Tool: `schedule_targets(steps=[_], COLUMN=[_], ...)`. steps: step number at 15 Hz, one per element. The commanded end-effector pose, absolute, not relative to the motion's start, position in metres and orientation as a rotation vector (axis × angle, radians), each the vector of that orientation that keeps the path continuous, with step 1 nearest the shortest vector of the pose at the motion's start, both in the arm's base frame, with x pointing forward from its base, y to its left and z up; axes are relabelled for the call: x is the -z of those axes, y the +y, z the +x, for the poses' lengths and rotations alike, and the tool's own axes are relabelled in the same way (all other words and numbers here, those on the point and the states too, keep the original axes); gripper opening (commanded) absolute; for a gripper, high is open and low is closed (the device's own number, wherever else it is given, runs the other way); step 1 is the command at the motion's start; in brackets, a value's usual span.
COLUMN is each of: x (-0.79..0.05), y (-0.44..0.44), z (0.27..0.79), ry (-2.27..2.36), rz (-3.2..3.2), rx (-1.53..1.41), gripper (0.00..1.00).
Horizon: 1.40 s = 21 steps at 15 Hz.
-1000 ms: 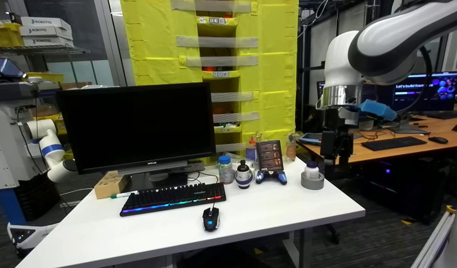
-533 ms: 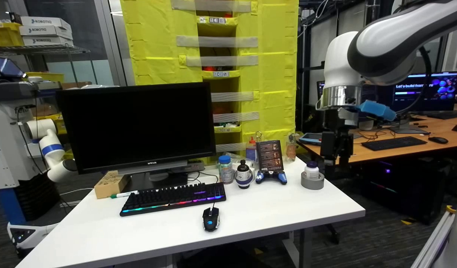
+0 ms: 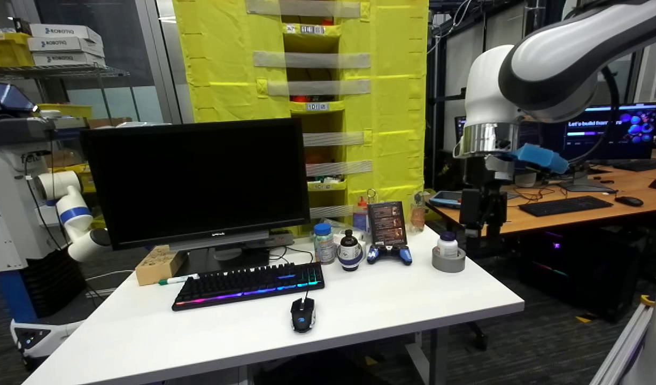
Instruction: Remove the white bottle from the grey masking tape, put it on the table and hen put it back in the center of the grey masking tape
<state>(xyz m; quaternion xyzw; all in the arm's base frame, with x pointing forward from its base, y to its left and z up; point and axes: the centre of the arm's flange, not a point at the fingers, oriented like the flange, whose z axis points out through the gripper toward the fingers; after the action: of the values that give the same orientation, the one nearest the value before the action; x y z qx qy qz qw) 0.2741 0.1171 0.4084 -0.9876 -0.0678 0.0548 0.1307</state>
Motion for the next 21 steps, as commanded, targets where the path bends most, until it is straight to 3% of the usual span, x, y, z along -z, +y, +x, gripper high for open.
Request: schedule_targets(steps=[1, 11, 21], x=[-0.411, -0.433, -0.422], y=[0.118, 0.095, -0.056], z=[0.274, 0.287, 0.302], ry=[-0.213, -0.091, -0.095], rz=[-2.863, -2.880, -2.919], rx=[-0.142, -0.020, 0.025], gripper=[1.00, 1.00, 1.00])
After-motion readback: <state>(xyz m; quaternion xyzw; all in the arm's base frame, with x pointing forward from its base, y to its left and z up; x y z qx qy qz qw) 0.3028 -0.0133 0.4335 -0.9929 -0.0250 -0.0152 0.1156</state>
